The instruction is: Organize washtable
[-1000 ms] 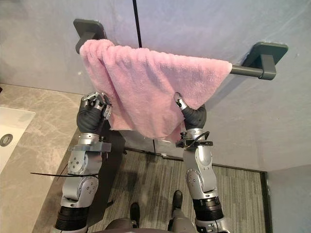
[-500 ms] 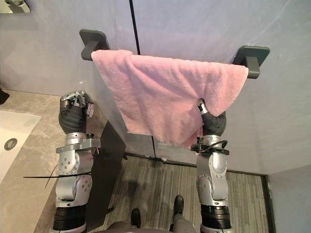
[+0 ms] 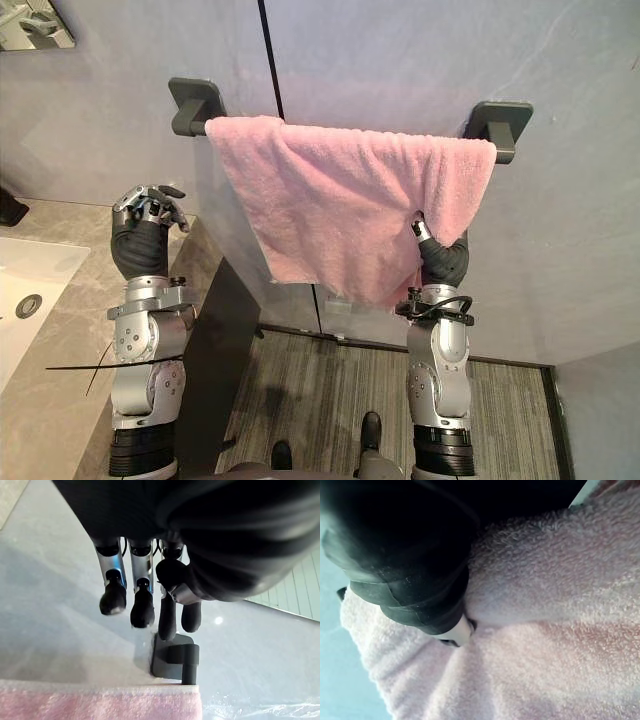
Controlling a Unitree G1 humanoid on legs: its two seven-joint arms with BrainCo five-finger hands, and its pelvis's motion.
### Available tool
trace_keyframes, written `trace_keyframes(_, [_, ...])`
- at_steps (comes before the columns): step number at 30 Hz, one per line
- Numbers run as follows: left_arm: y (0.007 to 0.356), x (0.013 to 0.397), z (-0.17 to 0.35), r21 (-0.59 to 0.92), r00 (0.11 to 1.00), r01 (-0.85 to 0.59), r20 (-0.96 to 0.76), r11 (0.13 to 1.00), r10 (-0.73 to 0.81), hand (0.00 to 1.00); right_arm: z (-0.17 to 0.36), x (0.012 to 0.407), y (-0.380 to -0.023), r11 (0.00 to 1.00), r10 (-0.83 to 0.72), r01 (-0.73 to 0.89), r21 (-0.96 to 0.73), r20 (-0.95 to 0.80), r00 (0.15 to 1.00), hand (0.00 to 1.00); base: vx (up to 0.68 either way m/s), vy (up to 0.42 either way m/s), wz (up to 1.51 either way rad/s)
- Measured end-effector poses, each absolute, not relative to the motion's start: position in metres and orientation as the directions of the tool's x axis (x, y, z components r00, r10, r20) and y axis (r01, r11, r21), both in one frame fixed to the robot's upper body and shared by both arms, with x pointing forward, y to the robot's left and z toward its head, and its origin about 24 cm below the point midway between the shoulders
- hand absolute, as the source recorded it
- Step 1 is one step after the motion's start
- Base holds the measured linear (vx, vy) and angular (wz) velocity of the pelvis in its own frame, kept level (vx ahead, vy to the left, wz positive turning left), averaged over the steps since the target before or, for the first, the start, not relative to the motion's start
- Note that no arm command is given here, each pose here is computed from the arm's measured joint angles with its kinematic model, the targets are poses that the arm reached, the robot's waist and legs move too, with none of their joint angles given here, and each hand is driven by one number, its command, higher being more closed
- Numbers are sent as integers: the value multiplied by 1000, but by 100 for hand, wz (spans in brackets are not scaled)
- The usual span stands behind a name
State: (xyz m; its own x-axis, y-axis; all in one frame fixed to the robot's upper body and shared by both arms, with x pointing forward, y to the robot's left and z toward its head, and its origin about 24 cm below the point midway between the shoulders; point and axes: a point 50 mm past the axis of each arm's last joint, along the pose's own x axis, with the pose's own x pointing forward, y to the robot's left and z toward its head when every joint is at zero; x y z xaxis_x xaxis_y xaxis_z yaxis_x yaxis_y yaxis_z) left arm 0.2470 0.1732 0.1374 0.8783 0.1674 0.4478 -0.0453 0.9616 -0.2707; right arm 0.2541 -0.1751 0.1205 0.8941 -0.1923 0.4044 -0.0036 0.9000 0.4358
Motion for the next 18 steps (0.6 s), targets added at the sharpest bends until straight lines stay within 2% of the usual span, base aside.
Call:
trace_keyframes(4, [163, 244, 105, -255, 947, 169, 311, 952, -85, 0, 117, 257, -171, 900, -154, -42, 434, 405, 901, 100, 0, 0, 0])
trace_keyframes(9, [163, 244, 84, -242, 942, 313, 200, 918, -268, 0, 118, 263, -166, 899, -105, -96, 427, 422, 900, 100, 0, 0, 0])
trace_keyframes(14, [165, 242, 78, -234, 907, 418, 156, 878, -390, 0, 119, 268, -165, 893, -61, -147, 426, 436, 898, 100, 8, -4, 0])
trace_keyframes(18, [163, 245, 72, -214, 900, 435, 116, 875, -420, 0, 118, 272, -160, 883, -38, -172, 436, 433, 900, 100, 0, 0, 0])
